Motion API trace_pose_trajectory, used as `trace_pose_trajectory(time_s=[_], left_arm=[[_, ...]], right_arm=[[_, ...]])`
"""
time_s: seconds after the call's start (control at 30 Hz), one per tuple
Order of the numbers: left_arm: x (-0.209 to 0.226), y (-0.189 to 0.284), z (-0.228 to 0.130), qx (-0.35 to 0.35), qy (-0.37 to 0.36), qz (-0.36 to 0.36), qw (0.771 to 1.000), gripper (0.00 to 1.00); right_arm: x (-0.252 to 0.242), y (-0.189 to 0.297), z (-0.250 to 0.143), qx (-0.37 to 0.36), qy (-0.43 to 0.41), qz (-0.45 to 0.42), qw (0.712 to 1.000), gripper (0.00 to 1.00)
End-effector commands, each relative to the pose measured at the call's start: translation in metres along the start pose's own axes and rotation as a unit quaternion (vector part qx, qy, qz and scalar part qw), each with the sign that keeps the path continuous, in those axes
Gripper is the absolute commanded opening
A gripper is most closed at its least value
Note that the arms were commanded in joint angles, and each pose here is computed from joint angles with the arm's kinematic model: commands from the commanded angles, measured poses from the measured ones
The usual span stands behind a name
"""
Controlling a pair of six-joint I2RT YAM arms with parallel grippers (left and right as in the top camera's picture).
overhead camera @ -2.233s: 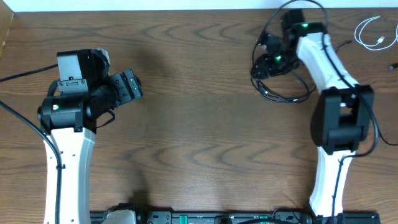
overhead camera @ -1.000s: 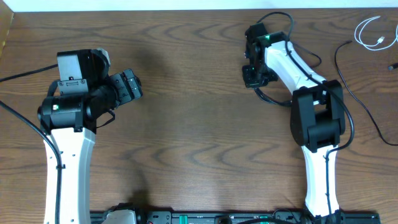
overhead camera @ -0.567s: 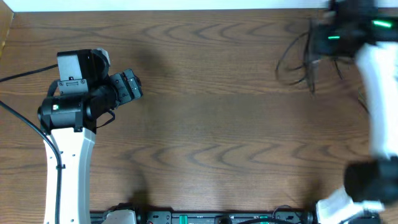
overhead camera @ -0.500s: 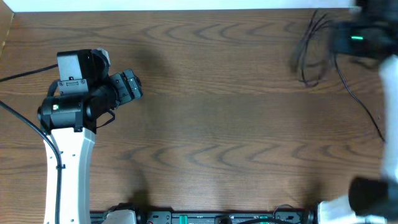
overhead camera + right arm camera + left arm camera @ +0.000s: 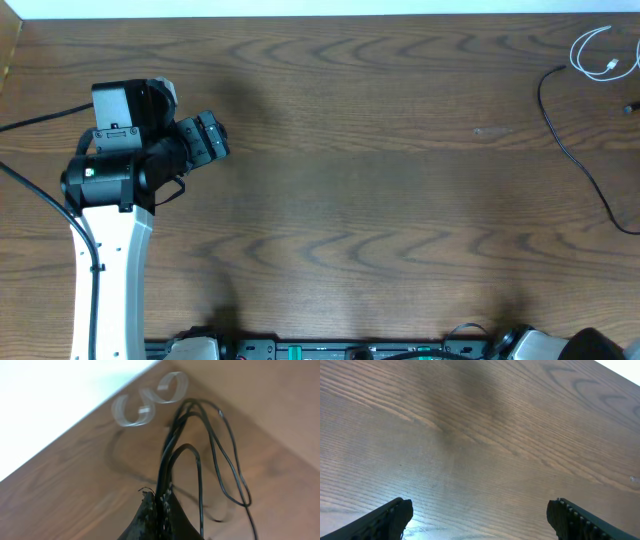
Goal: Untangle cables
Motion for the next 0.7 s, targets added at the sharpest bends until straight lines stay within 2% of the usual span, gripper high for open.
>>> trace_pose_trajectory(time_s=[0.0, 0.23, 0.5, 0.53, 0.57, 0.6, 0.63, 0.67], left_arm=[[-0.001, 0.002, 0.003, -0.002, 0.005, -0.002, 1.000, 0.91], [0.000, 0.002, 0.001, 0.002, 0.006, 0.000, 1.000, 0.91], [0.000, 0.002, 0.000, 0.004, 0.007, 0.001, 1.000, 0.91], [0.000, 0.002, 0.000, 0.004, 0.007, 0.002, 1.000, 0.91], [0.000, 0.002, 0.000, 0.004, 0.007, 0.001, 1.000, 0.91], [0.000, 0.002, 0.000, 0.004, 0.007, 0.001, 1.000, 0.91], [0.000, 0.002, 0.000, 0.004, 0.007, 0.001, 1.000, 0.91], [0.000, 0.002, 0.000, 0.004, 0.007, 0.001, 1.000, 0.91]], right_arm=[[-0.045, -0.009, -0.002, 0.013, -0.063, -0.144, 0.987, 0.01], [-0.088, -0.050, -0.010, 0.049, -0.118, -0.273, 0.954, 0.01], [-0.106, -0.124, -0.015, 0.077, -0.139, -0.273, 0.949, 0.01], [-0.106, -0.133, -0.017, 0.084, -0.139, -0.268, 0.949, 0.05], [-0.105, -0.142, -0.020, 0.092, -0.139, -0.261, 0.951, 0.21], [-0.104, -0.148, -0.023, 0.099, -0.139, -0.255, 0.952, 0.53], [-0.103, -0.155, -0.025, 0.107, -0.140, -0.247, 0.953, 0.78], [-0.101, -0.160, -0.028, 0.113, -0.141, -0.237, 0.955, 0.90]])
Point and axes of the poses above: each gripper's point midway between its finger pads, its own y axis back along the fingers, its own x axis along the line the jaws close on, z = x × y, the point moved 5 cm from there along y, back along the fingers, and after that the axes turned 11 degrees about y, right-handed, at the moved point
